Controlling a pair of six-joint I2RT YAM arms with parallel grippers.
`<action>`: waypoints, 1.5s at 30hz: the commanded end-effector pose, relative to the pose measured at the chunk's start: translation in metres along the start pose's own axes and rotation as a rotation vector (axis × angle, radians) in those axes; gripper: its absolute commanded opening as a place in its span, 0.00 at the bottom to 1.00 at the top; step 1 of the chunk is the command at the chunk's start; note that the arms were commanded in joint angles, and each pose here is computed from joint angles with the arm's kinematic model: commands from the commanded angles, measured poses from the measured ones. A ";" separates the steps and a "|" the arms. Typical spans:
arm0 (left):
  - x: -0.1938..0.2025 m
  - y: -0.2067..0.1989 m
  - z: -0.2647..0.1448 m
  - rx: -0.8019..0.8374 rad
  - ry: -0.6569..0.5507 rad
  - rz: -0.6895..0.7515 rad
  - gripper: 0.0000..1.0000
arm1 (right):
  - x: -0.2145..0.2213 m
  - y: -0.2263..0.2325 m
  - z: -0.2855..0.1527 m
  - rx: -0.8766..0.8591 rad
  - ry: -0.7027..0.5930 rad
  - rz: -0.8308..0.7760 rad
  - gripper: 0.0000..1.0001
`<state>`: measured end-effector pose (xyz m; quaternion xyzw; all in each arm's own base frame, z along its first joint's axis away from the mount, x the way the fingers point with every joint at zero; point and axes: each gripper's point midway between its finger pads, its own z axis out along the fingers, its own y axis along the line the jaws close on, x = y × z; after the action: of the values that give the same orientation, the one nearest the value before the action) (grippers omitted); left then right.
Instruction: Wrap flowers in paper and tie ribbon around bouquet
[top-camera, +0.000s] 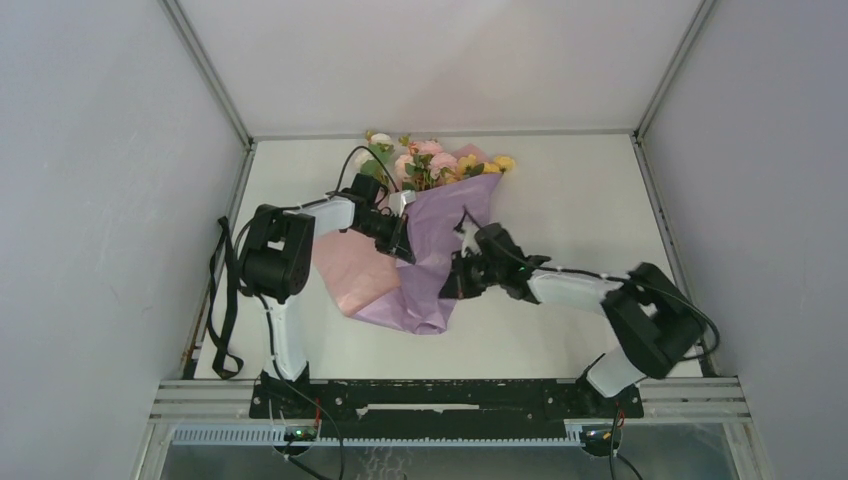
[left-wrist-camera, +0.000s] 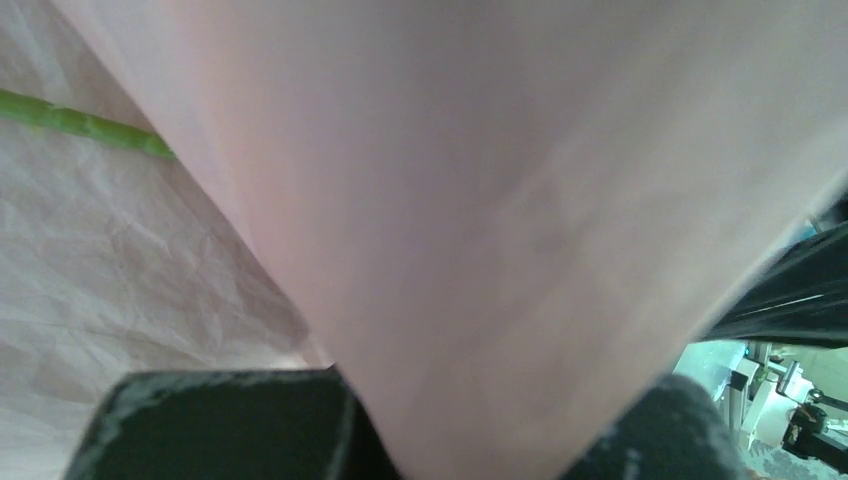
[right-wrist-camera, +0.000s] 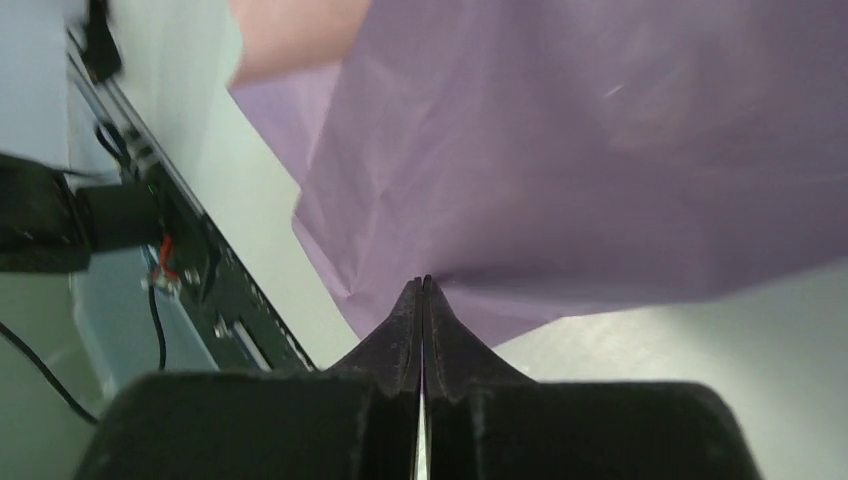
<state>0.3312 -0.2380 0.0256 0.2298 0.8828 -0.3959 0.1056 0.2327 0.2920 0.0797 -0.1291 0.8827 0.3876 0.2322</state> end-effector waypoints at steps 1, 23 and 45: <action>-0.009 0.002 -0.004 -0.003 -0.033 0.008 0.00 | 0.036 0.019 0.032 -0.098 0.163 -0.014 0.00; -0.008 0.003 -0.010 -0.006 -0.050 0.001 0.00 | 0.033 0.049 0.026 -0.003 0.234 -0.178 0.00; -0.008 0.003 -0.007 0.008 -0.048 0.001 0.00 | 0.060 0.092 0.000 -0.182 0.315 -0.242 0.00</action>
<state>0.3371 -0.2326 0.0257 0.2197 0.8843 -0.3964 0.1125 0.1240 0.3223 0.0348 -0.2805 0.9018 0.3239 0.0569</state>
